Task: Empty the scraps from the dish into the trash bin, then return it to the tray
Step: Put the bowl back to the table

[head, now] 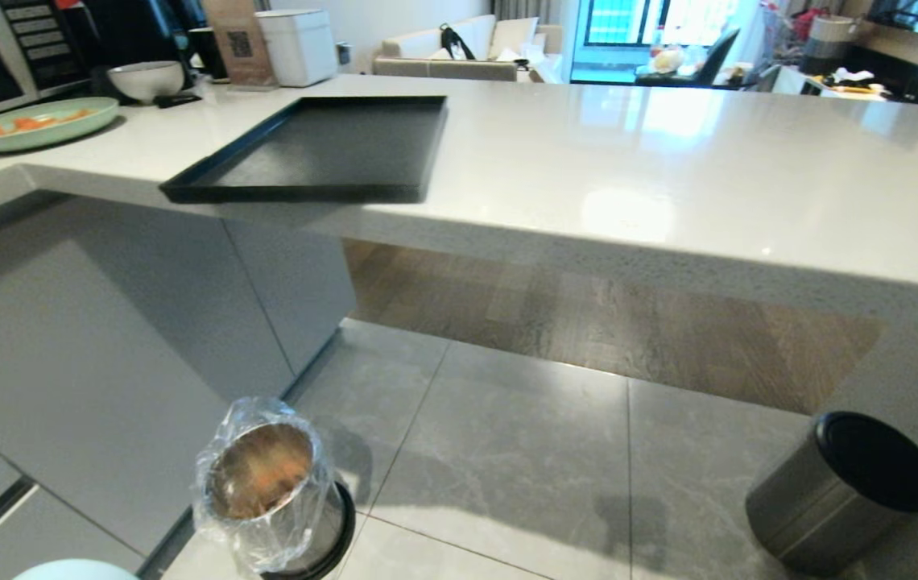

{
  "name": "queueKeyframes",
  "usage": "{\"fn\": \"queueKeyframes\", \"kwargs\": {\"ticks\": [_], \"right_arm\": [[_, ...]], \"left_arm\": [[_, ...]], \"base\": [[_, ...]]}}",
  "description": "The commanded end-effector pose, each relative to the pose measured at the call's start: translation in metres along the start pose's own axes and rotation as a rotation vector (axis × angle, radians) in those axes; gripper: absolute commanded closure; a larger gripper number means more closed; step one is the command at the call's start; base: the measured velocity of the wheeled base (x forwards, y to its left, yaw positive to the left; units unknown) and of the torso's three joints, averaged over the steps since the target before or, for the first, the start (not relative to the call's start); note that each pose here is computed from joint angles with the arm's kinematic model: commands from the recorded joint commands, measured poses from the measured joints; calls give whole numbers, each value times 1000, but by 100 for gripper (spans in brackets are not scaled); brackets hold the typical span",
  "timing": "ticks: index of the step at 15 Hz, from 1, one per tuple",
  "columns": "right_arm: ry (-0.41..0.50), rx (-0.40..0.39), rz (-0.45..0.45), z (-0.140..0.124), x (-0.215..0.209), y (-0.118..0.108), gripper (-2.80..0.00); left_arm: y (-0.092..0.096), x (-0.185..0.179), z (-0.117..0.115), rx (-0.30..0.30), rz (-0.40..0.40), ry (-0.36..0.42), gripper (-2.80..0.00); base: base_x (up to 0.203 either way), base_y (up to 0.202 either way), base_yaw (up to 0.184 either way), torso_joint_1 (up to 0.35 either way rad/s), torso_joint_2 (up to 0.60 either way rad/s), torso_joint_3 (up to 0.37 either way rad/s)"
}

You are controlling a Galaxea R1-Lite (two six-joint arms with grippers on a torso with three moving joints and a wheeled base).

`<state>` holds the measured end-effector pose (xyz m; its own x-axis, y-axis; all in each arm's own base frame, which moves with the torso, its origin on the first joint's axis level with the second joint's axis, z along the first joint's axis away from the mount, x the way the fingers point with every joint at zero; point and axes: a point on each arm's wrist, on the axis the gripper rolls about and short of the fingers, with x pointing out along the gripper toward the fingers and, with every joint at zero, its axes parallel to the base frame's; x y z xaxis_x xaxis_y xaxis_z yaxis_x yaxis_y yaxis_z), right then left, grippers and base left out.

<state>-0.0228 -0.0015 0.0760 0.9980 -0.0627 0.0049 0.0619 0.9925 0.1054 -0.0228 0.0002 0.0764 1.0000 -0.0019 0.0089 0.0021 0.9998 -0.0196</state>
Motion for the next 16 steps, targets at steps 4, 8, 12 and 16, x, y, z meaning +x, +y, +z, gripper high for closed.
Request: {"fn": "queueKeyframes", "kwargs": {"ticks": [4, 8, 12, 16], "right_arm": [[-1, 1, 0, 0, 0, 0, 0], [-1, 1, 0, 0, 0, 0, 0], [-1, 1, 0, 0, 0, 0, 0], [-2, 2, 0, 0, 0, 0, 0]], "left_arm": [[0, 0, 0, 0, 0, 0, 0], [0, 0, 0, 0, 0, 0, 0], [0, 0, 0, 0, 0, 0, 0], [0, 0, 0, 0, 0, 0, 0]], "base": [[0, 7, -124, 2, 3, 3], [0, 0, 0, 0, 0, 0], [0, 0, 0, 0, 0, 0], [0, 0, 0, 0, 0, 0]]}}
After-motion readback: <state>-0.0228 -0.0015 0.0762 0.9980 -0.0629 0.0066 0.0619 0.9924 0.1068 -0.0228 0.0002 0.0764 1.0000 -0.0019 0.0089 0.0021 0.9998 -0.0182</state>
